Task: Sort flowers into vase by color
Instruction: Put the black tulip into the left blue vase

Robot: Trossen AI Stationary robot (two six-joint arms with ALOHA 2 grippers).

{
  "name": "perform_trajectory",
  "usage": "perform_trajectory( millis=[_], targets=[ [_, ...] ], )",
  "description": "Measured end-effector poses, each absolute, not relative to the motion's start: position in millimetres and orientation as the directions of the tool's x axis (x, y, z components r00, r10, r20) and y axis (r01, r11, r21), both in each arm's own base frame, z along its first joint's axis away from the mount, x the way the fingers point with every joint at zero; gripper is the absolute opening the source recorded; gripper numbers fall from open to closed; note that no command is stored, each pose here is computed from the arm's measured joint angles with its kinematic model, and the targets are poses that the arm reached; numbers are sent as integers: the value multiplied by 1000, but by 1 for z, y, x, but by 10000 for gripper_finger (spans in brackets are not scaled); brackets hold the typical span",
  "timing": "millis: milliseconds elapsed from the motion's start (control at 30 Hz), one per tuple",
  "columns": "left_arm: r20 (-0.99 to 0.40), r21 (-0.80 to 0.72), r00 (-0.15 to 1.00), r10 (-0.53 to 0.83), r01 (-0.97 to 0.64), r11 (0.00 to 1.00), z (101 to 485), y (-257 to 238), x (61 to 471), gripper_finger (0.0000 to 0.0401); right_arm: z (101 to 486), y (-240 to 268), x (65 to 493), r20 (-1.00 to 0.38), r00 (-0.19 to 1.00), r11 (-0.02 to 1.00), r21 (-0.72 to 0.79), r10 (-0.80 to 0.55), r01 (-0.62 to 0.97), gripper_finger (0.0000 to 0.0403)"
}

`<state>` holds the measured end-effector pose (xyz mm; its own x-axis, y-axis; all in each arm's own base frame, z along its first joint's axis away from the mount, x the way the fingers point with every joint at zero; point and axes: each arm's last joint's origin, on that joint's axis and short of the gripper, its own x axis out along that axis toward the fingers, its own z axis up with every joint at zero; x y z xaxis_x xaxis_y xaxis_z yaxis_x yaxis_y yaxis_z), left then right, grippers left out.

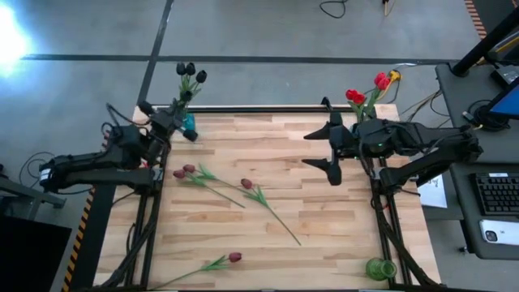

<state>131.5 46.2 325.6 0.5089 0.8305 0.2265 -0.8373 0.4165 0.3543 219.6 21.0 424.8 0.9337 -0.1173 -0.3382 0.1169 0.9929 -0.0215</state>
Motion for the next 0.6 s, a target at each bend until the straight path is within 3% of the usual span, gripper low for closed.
perform_trajectory(
  millis=[267,600],
  targets=[
    [275,297,362,891,-913,280,298,68,122,0,419,22,229,-365,923,993,-68,-120,102,322],
    [272,264,356,894,-921,287,304,90,129,0,419,20,229,-355,918,983,-109,-179,149,322]
  ],
)
